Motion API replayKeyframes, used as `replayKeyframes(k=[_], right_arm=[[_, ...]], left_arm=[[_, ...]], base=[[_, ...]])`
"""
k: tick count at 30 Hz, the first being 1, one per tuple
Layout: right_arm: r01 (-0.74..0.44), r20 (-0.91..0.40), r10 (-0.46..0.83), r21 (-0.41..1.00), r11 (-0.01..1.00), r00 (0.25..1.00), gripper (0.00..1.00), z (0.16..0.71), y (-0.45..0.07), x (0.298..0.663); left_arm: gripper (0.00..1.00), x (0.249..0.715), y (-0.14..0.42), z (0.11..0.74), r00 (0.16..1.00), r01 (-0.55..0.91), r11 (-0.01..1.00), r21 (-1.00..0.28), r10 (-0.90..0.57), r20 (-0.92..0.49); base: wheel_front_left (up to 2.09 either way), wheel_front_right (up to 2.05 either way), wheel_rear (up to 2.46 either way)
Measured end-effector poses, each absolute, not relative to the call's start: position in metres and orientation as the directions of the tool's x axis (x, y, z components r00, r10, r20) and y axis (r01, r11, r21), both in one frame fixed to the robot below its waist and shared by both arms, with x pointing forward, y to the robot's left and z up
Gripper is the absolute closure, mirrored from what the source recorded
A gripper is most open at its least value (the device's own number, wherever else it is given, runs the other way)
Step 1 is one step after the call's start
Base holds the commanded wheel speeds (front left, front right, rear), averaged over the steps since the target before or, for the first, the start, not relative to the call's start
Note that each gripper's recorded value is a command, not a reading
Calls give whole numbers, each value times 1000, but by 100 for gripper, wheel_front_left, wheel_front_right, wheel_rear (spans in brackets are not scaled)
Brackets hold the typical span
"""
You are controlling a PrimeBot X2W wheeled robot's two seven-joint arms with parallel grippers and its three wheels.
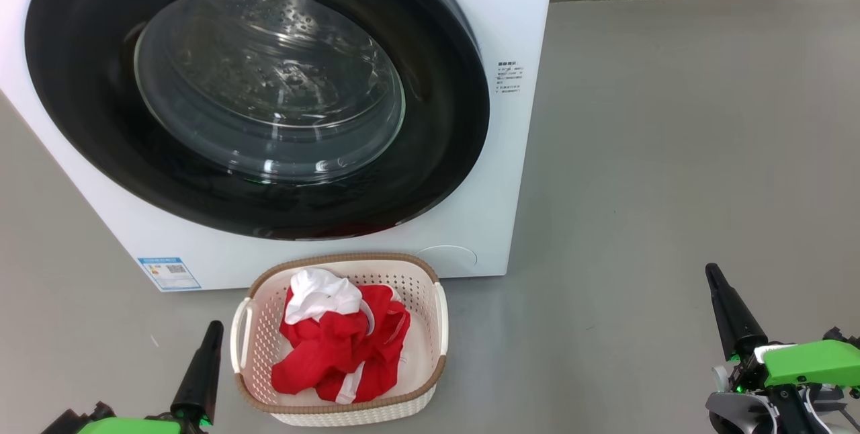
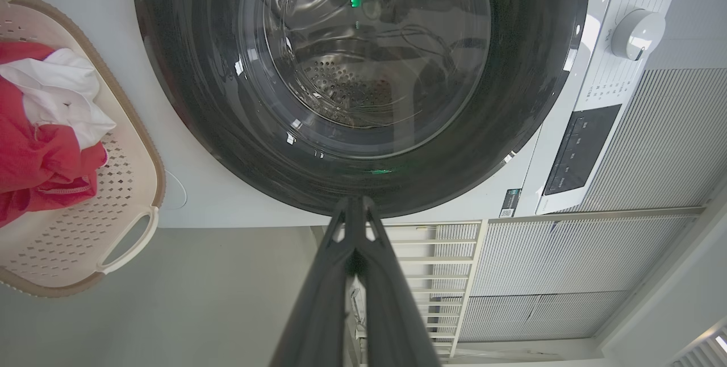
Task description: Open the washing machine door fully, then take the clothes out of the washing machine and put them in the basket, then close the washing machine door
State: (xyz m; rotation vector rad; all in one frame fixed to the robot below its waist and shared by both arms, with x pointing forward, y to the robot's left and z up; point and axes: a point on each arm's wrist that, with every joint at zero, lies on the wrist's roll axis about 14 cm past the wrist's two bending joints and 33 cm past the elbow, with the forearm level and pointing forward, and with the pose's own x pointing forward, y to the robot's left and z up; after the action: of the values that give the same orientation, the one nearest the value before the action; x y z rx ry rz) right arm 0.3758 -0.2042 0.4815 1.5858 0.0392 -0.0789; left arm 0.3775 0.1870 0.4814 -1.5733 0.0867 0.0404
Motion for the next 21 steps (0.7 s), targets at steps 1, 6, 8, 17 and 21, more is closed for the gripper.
replayKeyframes(k=[1, 6, 8, 17, 21], right_arm=[[75, -75, -25, 997, -17, 997, 100, 482, -204, 376], [75, -75, -25, 997, -17, 997, 100, 481, -204, 376], [75, -75, -25, 997, -17, 997, 100, 481, -204, 376], [75, -75, -25, 997, -17, 997, 100, 482, -204, 376], [75, -75, -25, 997, -17, 997, 100, 482, -204, 376]], left_arm=[[100, 378, 187, 481, 996, -81, -2, -997, -30, -81], [100, 378, 187, 481, 996, -81, -2, -997, -30, -81], [100, 378, 187, 481, 996, -81, -2, -997, -30, -81], [100, 378, 187, 481, 996, -81, -2, -997, -30, -81], [100, 378, 187, 481, 996, -81, -2, -997, -30, -81]], base=[[0, 0, 0], [0, 0, 0], [0, 0, 0], [0, 0, 0], [0, 0, 0]])
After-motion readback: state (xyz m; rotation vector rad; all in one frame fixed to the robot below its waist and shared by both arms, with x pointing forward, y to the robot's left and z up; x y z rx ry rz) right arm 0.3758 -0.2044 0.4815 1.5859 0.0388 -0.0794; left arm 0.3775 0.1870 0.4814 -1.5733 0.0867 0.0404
